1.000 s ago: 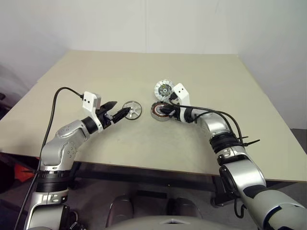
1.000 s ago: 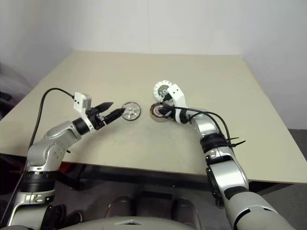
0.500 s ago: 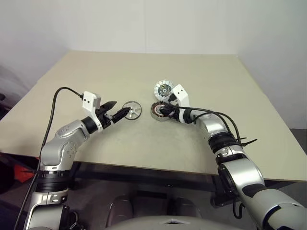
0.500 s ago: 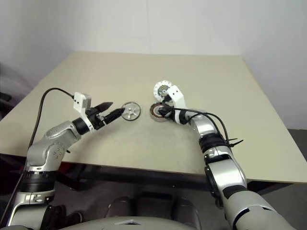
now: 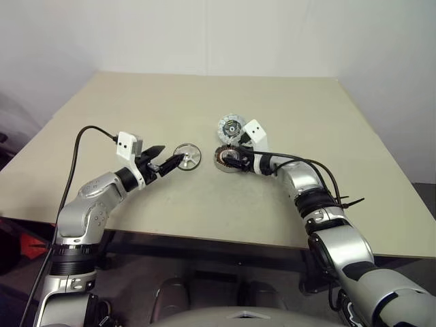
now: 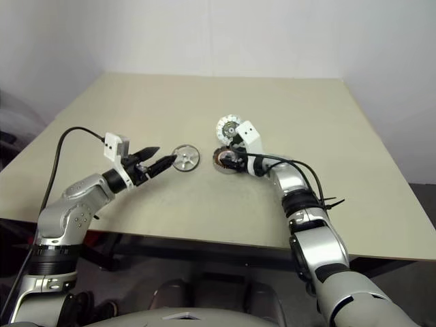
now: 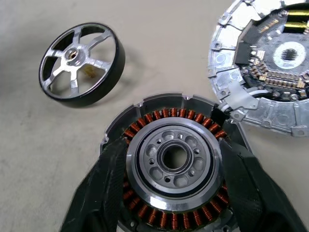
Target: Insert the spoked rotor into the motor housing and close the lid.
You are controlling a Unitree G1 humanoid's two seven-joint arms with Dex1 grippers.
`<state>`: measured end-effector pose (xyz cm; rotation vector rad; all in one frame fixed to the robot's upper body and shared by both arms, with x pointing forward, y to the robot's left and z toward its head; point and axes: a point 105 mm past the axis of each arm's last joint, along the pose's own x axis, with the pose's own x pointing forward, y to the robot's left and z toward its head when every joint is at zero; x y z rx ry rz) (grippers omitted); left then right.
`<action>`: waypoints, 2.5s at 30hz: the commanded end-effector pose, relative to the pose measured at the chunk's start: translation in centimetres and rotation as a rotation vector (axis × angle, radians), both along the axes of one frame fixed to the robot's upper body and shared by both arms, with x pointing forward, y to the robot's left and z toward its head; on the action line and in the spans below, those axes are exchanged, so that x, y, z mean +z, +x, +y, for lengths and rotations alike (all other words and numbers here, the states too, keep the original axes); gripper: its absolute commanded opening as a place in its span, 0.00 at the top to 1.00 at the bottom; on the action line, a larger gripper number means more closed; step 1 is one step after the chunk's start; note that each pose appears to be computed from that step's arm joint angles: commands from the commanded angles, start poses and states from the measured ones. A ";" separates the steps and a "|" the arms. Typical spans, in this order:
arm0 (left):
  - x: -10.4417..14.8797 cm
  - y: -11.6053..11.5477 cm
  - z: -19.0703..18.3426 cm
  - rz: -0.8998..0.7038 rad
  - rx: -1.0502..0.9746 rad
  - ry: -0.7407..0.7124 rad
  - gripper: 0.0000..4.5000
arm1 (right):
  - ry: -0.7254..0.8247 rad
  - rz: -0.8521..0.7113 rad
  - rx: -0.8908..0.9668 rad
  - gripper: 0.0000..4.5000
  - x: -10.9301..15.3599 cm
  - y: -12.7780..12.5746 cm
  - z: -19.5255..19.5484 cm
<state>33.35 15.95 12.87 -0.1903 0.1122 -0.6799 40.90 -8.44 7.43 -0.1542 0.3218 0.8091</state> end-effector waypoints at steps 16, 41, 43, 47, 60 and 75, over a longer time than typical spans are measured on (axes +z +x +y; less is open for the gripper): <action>1.8 -0.2 0.0 -0.079 0.004 0.014 0.02 | 0.010 -0.032 -0.049 0.99 0.9 1.2 1.1; -4.6 2.2 3.0 0.258 0.257 -0.144 0.37 | 0.144 -0.170 -0.035 1.00 7.4 -0.7 -2.2; -4.8 2.3 2.7 0.275 0.252 -0.150 0.51 | 0.143 -0.167 -0.042 1.00 7.3 -0.7 -2.4; -5.1 2.3 1.5 0.314 0.222 -0.170 0.51 | 0.143 -0.167 -0.048 1.00 7.3 -0.8 -2.5; -5.7 2.6 -0.1 0.376 0.218 -0.252 0.51 | 0.139 -0.170 -0.070 1.00 7.2 -0.5 -2.9; -4.5 5.2 -2.1 0.366 0.203 -0.403 0.51 | 0.130 -0.173 -0.099 1.00 7.0 -0.3 -3.3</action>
